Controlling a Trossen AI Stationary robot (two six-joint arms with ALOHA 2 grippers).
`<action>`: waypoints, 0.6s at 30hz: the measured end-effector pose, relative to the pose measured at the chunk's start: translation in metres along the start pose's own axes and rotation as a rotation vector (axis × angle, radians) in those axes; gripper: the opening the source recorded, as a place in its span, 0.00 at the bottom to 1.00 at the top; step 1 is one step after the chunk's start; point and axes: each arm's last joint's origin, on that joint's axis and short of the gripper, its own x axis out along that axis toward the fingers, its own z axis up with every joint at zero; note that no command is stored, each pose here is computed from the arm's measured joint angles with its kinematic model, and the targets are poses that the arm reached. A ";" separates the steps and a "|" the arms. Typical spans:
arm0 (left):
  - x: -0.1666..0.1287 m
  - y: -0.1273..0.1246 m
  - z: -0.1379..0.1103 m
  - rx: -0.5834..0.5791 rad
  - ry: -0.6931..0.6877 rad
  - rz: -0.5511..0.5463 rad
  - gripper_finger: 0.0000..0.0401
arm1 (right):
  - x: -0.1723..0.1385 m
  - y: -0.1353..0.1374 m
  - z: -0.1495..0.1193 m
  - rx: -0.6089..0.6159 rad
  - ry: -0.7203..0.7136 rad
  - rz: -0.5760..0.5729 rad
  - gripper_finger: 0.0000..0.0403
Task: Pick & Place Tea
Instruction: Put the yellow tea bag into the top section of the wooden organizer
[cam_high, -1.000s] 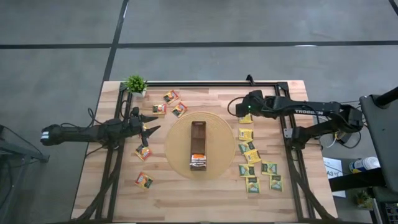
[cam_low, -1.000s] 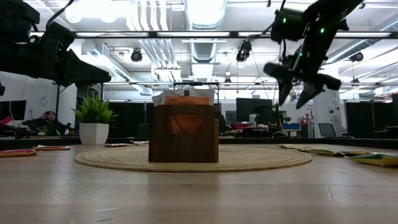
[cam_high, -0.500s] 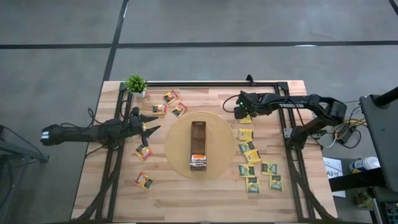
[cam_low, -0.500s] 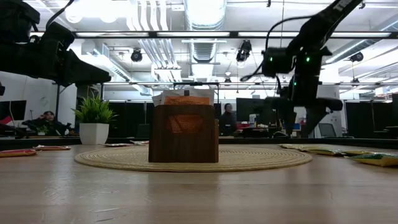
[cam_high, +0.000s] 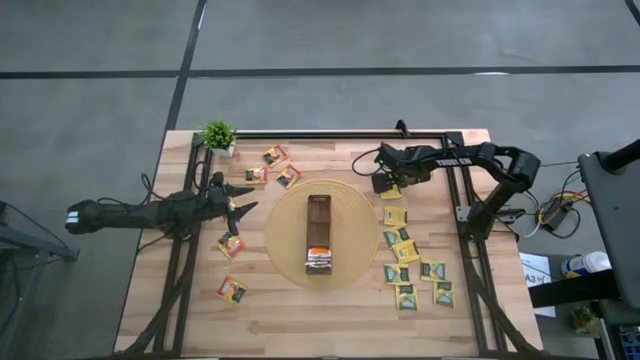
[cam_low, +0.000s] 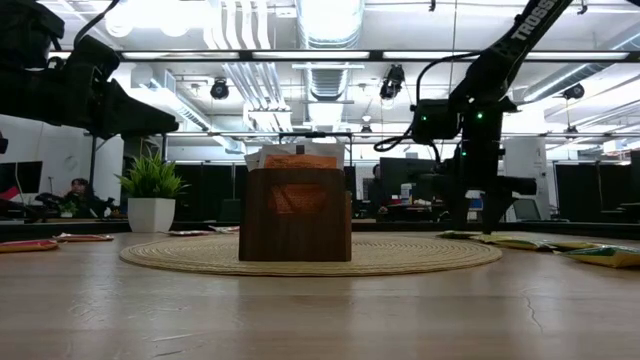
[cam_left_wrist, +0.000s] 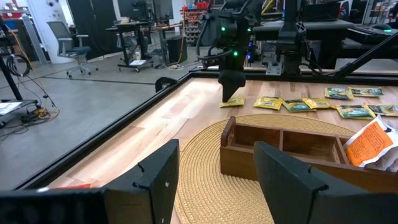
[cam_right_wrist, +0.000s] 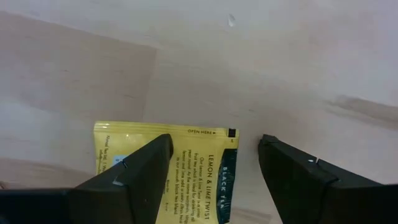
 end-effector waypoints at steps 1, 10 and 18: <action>0.000 0.000 0.000 0.000 0.000 0.000 0.50 | -0.002 0.000 0.000 -0.001 -0.007 0.006 0.60; 0.000 0.000 0.000 0.000 0.000 -0.001 0.50 | -0.021 -0.003 -0.001 -0.023 -0.064 0.050 0.60; 0.000 0.000 0.000 0.000 0.000 0.000 0.50 | -0.029 -0.003 -0.001 -0.020 -0.090 0.074 0.60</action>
